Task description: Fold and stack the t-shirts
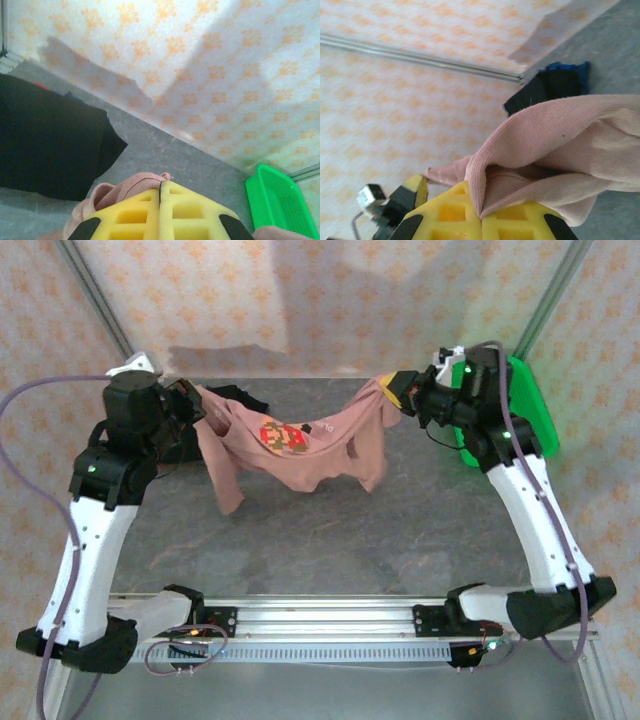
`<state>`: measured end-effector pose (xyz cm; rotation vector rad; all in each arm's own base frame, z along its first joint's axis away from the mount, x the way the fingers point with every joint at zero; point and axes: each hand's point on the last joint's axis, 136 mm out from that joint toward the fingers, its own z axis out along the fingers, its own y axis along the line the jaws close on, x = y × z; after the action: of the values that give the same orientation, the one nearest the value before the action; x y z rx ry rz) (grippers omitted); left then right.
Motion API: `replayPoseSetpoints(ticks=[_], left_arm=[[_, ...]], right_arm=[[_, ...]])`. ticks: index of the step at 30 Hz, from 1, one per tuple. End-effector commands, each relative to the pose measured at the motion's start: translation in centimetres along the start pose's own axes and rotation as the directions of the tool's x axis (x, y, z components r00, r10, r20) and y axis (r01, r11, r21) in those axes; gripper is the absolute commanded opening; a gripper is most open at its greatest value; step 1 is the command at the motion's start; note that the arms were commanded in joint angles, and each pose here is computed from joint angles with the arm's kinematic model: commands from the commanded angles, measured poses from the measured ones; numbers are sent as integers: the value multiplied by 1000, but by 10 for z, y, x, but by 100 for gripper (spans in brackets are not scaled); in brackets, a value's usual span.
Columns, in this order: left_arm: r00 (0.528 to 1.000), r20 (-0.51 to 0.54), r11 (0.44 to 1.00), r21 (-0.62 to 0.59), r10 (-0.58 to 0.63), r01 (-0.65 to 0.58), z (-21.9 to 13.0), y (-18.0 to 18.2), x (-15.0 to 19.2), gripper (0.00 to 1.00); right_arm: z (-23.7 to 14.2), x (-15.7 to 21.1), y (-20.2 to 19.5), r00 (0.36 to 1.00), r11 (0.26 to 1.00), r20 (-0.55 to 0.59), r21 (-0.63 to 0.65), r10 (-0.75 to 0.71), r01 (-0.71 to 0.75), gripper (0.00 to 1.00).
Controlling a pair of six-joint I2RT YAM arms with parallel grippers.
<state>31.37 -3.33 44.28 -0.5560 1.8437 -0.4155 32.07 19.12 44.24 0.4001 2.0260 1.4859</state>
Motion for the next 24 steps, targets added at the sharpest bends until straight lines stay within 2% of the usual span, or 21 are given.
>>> replayPoseSetpoints(ticks=[1,5,11,15,19,24], left_arm=[[997,40,997,35,63,-64,-32,-6,-15,0],[997,10,996,58,73,-74,-28,-8,-6,0],[992,-94,996,0,86,-86,10,15,37,0],[977,-186,991,-63,108,-121,44,35,71,0],[948,-291,977,-122,132,-173,91,52,107,0],[902,-402,953,-178,157,-246,150,69,141,0]], right_arm=[[-48,21,59,999,987,-4,-155,-44,43,0],[-60,32,52,999,989,-4,-140,-50,49,0],[-38,34,-12,999,999,-40,53,-1,3,0],[-12,36,-71,995,978,-83,205,60,-41,0],[31,28,-147,983,922,-137,381,122,-61,0],[78,6,-204,976,873,-190,488,104,2,0]])
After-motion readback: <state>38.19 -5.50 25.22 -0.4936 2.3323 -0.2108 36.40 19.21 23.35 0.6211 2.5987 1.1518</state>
